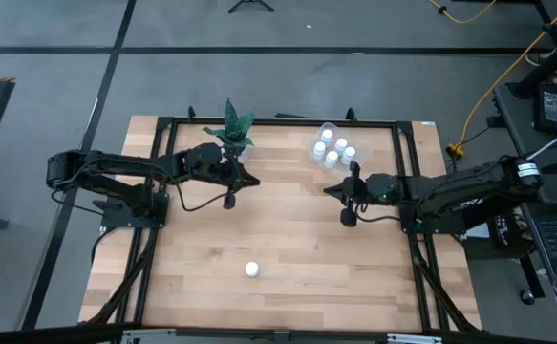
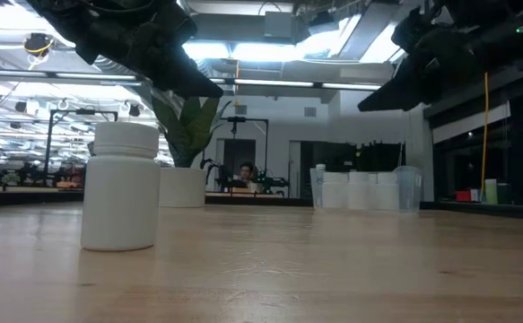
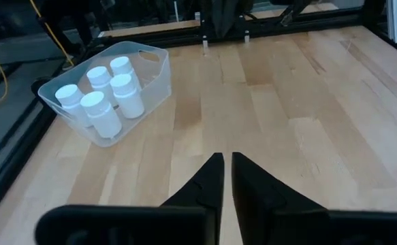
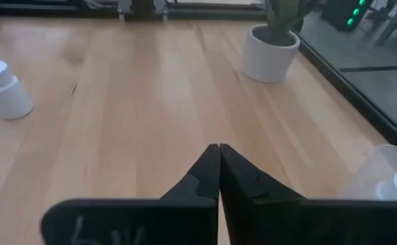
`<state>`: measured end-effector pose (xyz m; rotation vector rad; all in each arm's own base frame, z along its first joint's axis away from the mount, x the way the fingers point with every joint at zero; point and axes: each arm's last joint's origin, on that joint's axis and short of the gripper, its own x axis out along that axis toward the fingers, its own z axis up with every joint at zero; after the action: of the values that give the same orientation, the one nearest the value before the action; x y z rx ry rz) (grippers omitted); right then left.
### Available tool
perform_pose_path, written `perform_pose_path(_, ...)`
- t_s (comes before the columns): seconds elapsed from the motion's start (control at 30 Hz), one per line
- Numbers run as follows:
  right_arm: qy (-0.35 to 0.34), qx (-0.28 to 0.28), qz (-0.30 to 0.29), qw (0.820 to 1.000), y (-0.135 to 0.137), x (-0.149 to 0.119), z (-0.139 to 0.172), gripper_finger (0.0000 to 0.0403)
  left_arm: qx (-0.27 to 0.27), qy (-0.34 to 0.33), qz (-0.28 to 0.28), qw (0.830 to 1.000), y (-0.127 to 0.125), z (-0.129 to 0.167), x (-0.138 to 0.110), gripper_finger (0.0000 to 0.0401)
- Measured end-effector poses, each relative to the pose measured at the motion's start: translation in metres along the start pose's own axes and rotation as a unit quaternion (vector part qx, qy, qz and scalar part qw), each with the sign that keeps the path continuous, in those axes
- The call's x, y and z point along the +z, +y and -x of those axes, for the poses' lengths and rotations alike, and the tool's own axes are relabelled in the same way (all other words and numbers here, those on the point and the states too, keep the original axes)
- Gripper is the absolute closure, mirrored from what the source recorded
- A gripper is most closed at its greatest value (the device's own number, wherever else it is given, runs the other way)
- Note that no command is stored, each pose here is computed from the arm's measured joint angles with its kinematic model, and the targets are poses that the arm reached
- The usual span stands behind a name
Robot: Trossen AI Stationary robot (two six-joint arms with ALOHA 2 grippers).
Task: Pick and place pill bottles into a basket
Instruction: Put the white pill bottle into the transparent bin
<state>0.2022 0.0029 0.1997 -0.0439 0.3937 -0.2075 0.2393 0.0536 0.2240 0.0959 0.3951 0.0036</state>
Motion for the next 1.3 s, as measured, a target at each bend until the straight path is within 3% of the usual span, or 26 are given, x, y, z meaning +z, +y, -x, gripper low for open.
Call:
perform_pose_path(0.37,-0.005,0.0,-0.004,1.0,0.0,-0.003,0.0,0.0397,-0.003,0.001,0.021,1.0,-0.001,0.0,0.0,0.0328)
perform_pose_path(0.77,-0.005,0.0,-0.014,1.0,0.0,-0.003,0.0,0.0401,-0.039,-0.022,-0.025,0.999,-0.021,-0.003,0.007,0.0178)
perform_pose_path(0.9,-0.005,0.0,-0.025,1.0,0.0,-0.003,0.0,0.0396,-0.054,-0.022,-0.03,0.998,-0.029,-0.004,0.008,0.0145)
perform_pose_path(1.03,-0.004,0.0,-0.027,1.0,0.0,-0.003,0.0,0.0395,-0.072,-0.003,-0.041,0.997,-0.037,-0.004,0.005,0.0135)
perform_pose_path(1.3,-0.001,0.003,-0.023,1.0,0.001,-0.004,0.0,0.0398,-0.138,0.113,-0.048,0.983,-0.065,0.001,-0.016,0.0134)
